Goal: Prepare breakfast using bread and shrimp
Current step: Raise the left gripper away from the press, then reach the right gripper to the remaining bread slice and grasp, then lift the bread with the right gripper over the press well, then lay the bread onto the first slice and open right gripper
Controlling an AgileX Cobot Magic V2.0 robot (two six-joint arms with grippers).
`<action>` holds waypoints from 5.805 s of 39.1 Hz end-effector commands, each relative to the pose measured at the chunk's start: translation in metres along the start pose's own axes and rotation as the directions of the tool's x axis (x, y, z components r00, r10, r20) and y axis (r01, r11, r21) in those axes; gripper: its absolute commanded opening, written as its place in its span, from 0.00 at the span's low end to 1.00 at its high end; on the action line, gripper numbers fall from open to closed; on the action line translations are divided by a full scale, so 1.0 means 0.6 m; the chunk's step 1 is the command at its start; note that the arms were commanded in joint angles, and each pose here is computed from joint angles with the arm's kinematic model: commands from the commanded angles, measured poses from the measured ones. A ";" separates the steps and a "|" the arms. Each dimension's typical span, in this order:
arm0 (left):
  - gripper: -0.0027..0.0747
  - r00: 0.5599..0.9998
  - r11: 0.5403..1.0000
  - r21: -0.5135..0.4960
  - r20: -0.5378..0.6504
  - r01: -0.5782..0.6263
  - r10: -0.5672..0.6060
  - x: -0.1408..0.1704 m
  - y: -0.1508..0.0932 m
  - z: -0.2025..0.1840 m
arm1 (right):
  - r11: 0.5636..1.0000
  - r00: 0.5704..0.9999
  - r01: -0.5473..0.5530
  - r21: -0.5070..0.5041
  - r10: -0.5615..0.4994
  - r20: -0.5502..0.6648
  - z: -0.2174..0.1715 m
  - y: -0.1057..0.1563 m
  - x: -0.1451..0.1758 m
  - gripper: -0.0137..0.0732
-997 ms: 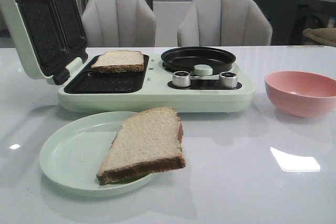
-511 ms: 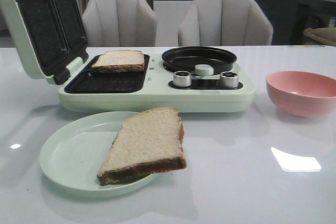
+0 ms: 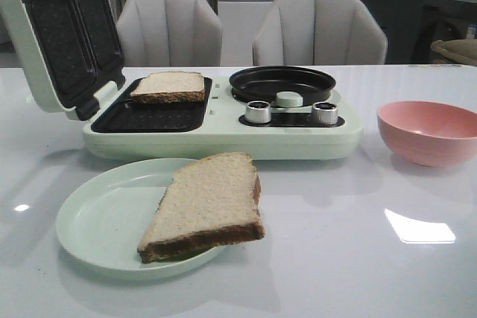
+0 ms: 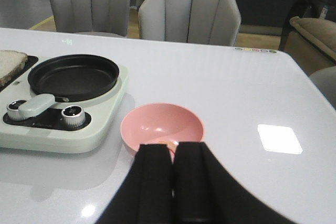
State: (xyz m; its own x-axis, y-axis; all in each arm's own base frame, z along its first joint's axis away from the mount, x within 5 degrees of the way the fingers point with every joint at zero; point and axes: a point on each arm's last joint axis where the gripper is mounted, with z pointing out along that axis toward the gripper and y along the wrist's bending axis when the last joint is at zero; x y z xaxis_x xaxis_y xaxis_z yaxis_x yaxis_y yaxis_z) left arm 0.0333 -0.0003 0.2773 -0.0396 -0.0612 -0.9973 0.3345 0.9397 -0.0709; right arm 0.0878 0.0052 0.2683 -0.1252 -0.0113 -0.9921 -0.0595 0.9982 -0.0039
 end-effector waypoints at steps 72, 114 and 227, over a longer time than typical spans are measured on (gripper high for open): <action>0.83 0.995 0.999 0.033 0.101 0.018 -0.021 -0.024 -0.004 -0.011 | 0.643 0.402 -0.760 -0.095 0.350 -0.846 0.404 0.235 0.089 0.76; 0.83 0.995 0.999 0.033 0.101 0.018 -0.021 -0.024 -0.004 -0.011 | 0.551 0.395 -0.802 -0.232 0.197 -0.897 0.423 0.272 0.111 0.50; 0.83 0.995 0.999 0.033 0.101 0.018 -0.021 -0.024 -0.004 -0.011 | 0.668 0.850 -0.434 -0.605 0.080 -0.521 0.603 0.367 -0.073 0.85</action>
State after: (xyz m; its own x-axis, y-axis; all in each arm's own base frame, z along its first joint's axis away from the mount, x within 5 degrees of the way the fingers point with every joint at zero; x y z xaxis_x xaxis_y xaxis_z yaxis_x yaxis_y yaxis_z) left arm 0.0333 -0.0003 0.2773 -0.0398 -0.0618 -0.9973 0.3344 0.9397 -0.0716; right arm 0.4406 0.2480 0.2148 -0.7256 0.0313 -0.6874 -0.5054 0.6537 0.5632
